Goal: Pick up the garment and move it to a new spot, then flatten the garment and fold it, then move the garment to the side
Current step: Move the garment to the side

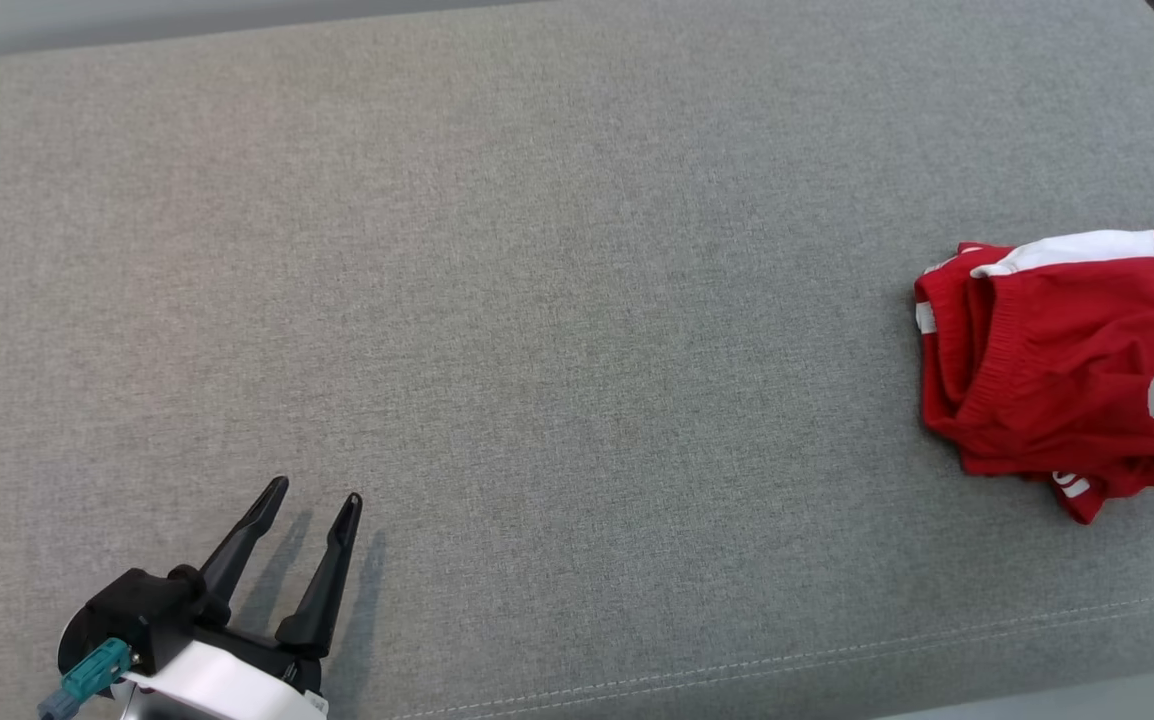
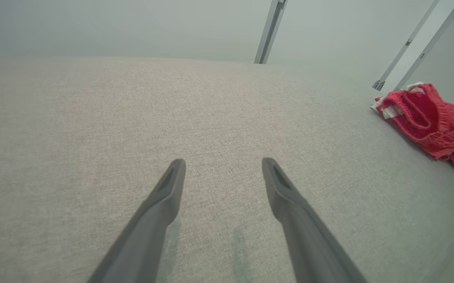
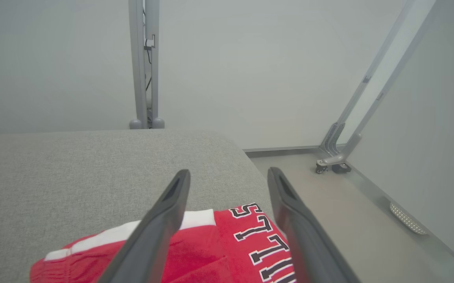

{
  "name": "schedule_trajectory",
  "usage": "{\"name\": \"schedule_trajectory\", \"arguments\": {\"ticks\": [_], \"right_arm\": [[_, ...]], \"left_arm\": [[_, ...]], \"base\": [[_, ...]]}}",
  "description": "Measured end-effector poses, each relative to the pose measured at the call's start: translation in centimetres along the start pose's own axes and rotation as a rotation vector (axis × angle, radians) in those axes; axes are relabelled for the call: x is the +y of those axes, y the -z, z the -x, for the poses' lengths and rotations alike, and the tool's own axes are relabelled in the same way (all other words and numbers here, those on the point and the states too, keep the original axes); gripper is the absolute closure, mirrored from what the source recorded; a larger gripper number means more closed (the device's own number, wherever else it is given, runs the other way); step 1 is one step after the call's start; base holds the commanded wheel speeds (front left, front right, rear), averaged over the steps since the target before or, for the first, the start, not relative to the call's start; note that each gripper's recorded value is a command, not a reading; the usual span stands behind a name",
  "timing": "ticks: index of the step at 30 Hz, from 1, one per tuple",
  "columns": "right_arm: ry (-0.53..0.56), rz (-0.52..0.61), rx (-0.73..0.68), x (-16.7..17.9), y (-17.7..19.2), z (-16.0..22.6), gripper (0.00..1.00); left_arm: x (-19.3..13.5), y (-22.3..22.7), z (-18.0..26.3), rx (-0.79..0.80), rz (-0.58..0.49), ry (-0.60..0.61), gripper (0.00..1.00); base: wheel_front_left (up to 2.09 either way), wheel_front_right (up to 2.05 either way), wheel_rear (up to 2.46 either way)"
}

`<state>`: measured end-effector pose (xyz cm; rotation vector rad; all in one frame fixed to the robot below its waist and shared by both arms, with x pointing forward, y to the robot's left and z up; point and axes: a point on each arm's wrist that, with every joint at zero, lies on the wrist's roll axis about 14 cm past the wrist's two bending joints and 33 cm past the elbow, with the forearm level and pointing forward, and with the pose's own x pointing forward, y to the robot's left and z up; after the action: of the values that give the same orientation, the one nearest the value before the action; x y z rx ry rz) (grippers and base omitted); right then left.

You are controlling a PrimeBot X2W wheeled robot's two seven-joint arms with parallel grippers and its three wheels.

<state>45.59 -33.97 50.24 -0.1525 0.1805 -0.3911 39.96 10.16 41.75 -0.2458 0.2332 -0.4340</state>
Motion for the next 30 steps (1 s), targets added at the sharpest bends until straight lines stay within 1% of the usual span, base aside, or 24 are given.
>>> {"name": "schedule_trajectory", "arguments": {"ticks": [3,7,13,15,16,20,22,30], "right_arm": [[-0.043,0.011,-0.074,1.4,-1.6,0.1,0.00],[-0.169,-0.006,-0.171,5.3,-3.5,1.3,0.00],[-0.323,-0.067,-0.229,9.5,-3.9,4.6,0.00],[-0.353,-0.117,-0.233,10.3,-3.5,5.8,0.00],[-0.382,-0.141,-0.217,10.9,-2.6,7.0,0.00],[-0.429,-0.182,-0.193,12.1,-1.3,9.1,0.00],[-0.446,-0.184,-0.192,12.5,-1.0,9.8,0.00],[-0.470,-0.215,-0.173,13.1,-0.1,11.3,0.00]], "left_arm": [[0.3,-0.3,0.2,-0.010,0.001,-0.018,0.00],[1.1,-1.0,0.7,-0.033,-0.005,-0.062,0.00],[2.3,-2.3,1.7,-0.081,-0.022,-0.145,0.00],[2.6,-2.8,2.2,-0.098,-0.032,-0.171,0.00],[2.9,-3.2,2.9,-0.113,-0.036,-0.203,0.00],[3.6,-4.1,4.2,-0.148,-0.059,-0.258,0.00],[4.0,-4.6,4.9,-0.165,-0.070,-0.284,0.00],[5.5,-4.6,7.6,-0.180,-0.081,-0.382,0.00]], "base": [[0.00,0.00,0.00],[0.00,0.00,0.00],[0.00,0.00,0.00],[0.00,0.00,0.00],[0.00,0.00,0.00],[0.00,0.00,0.00],[0.00,0.00,0.00],[0.00,0.00,0.00]]}}
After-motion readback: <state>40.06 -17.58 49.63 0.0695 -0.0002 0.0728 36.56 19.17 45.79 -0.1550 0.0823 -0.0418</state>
